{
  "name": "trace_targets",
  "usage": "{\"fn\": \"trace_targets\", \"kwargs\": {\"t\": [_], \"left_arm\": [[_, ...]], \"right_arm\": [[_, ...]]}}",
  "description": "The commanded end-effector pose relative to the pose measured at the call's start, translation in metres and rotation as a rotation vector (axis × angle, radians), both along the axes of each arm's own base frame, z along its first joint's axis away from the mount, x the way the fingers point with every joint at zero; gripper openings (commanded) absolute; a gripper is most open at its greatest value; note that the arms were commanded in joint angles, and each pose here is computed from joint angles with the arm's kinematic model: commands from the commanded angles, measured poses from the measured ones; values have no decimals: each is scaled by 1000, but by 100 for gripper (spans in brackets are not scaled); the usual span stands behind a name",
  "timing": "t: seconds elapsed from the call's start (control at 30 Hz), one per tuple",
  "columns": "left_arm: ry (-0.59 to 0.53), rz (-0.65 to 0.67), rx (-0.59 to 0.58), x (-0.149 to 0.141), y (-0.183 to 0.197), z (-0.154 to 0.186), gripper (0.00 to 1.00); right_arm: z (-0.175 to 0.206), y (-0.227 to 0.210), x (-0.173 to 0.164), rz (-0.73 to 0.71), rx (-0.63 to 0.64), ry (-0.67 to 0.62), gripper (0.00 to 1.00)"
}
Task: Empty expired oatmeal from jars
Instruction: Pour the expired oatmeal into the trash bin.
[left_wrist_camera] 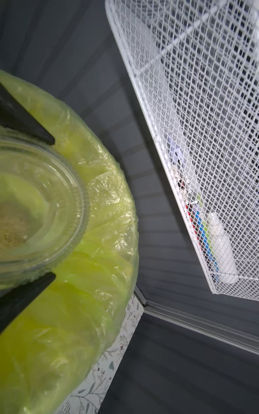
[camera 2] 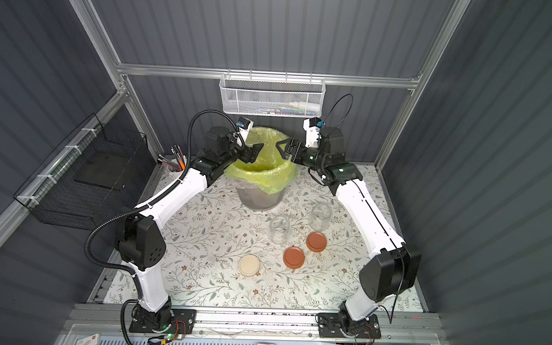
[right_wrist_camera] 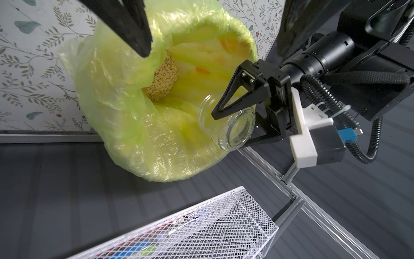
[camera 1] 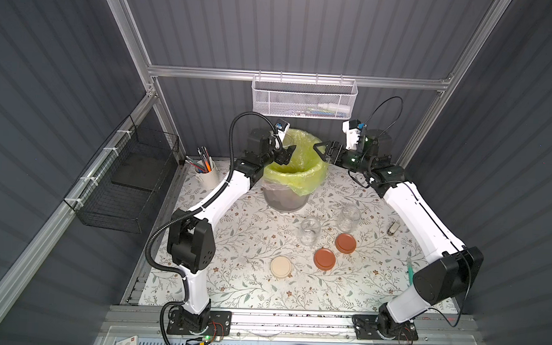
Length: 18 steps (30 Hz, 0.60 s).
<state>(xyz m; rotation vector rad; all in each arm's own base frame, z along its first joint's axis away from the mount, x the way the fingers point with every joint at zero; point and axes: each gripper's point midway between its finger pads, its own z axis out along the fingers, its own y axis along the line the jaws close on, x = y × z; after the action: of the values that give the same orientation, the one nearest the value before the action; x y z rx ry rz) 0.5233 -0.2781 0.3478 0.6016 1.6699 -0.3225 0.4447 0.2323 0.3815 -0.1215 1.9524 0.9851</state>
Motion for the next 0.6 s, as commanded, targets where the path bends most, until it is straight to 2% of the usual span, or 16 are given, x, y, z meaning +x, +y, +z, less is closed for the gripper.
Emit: {"fn": "trace_targets", "kwargs": {"t": [0.0, 0.03, 0.07, 0.1, 0.13, 0.17, 0.2, 0.23, 0.27, 0.3, 0.33, 0.37, 0.4, 0.47, 0.5, 0.57], "left_arm": [[-63, -38, -59, -10, 6, 35, 11], [-76, 22, -16, -9, 13, 34, 11], [-69, 75, -67, -4, 27, 37, 12], [-57, 6, -146, -6, 20, 39, 15], [-50, -74, -140, -13, 3, 37, 16], [-58, -100, -40, -21, -18, 30, 15], [-83, -11, 48, -18, -13, 26, 13], [-95, 47, 8, -12, 2, 31, 15], [-73, -10, -127, -11, 10, 38, 19], [-59, -101, -147, -17, 0, 38, 20], [-65, -120, -65, -24, -13, 32, 18], [-82, -56, 9, -24, -12, 29, 15], [-86, 15, -47, -16, 9, 35, 16], [-68, -86, -206, -17, 11, 45, 19], [-60, -133, -129, -23, -11, 37, 17], [-63, -42, -14, -20, -9, 30, 10]], "right_arm": [[8, 0, -4, 7, 16, -31, 89], [8, 0, -3, 7, 16, -29, 89], [8, 3, -2, 18, 17, -22, 90], [9, 6, -2, 32, 25, -20, 90], [10, 7, 0, 35, 31, -21, 90], [8, 8, 2, 33, 36, -14, 90], [8, 8, 4, 33, 37, -7, 90], [9, 10, 1, 43, 36, -3, 90], [10, 9, -2, 48, 31, -6, 90], [10, 8, -2, 37, 28, -19, 90], [9, 6, -1, 22, 27, -22, 90], [9, 5, 1, 20, 28, -19, 90], [9, 8, 0, 39, 26, -10, 90], [9, 12, -2, 61, 23, -9, 90], [9, 13, 1, 57, 25, -8, 90], [10, 15, 3, 63, 28, 1, 89]]}}
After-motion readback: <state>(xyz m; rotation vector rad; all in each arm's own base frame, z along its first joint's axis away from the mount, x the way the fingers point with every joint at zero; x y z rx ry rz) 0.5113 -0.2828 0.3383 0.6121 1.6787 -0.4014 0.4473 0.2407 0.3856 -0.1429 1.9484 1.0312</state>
